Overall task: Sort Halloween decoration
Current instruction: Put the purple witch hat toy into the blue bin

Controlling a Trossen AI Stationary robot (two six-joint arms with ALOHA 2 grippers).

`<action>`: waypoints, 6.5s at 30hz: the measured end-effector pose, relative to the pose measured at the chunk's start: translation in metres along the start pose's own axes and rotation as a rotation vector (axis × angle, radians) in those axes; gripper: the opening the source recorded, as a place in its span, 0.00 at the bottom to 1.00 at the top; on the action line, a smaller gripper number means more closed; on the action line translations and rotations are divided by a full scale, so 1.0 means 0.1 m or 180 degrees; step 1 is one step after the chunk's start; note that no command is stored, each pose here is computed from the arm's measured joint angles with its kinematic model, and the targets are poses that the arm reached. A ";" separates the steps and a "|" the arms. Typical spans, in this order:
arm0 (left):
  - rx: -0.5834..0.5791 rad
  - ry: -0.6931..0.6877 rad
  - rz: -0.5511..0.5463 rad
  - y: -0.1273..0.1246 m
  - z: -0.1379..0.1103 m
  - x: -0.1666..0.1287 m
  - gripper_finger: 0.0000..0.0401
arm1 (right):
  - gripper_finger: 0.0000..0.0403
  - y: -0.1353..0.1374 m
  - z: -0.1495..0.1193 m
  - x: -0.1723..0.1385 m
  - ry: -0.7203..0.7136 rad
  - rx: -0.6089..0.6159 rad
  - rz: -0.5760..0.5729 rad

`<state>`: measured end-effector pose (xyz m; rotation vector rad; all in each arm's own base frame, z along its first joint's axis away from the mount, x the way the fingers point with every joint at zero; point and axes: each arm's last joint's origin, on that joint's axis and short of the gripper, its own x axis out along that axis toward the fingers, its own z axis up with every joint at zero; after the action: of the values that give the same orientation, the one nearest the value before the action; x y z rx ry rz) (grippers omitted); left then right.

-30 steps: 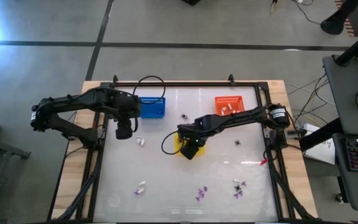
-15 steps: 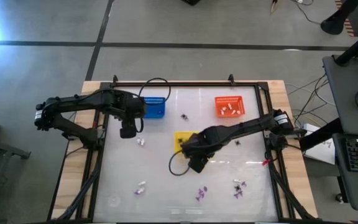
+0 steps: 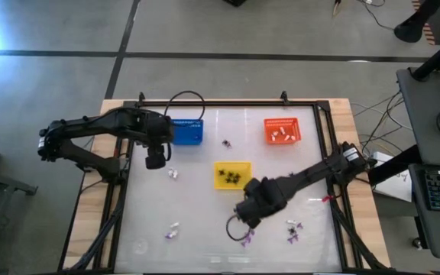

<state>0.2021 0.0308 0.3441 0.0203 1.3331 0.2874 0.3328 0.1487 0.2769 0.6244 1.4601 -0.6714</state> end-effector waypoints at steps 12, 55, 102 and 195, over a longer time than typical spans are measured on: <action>-0.0134 -0.0157 -0.0007 0.02 -0.09 -0.11 0.28 | 0.34 0.13 -0.77 0.12 -0.0025 0.1102 -0.0151; -0.0240 -0.0130 -0.0429 -0.01 -0.10 -0.11 0.28 | 0.34 -0.02 -1.46 1.21 0.0210 0.1808 -0.0127; -0.0198 -0.0090 -0.0428 -0.01 -0.12 -0.12 0.28 | 0.02 0.09 -1.44 0.88 0.0134 0.1908 0.0284; -0.0655 -0.0782 0.0627 0.16 -0.37 -0.42 0.28 | 0.02 -1.37 2.92 0.61 -0.2717 -0.0016 0.2263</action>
<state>0.1549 0.0313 0.3785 0.0135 1.0538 0.5700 0.4286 -0.1615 0.2253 0.6781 0.3921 -0.2911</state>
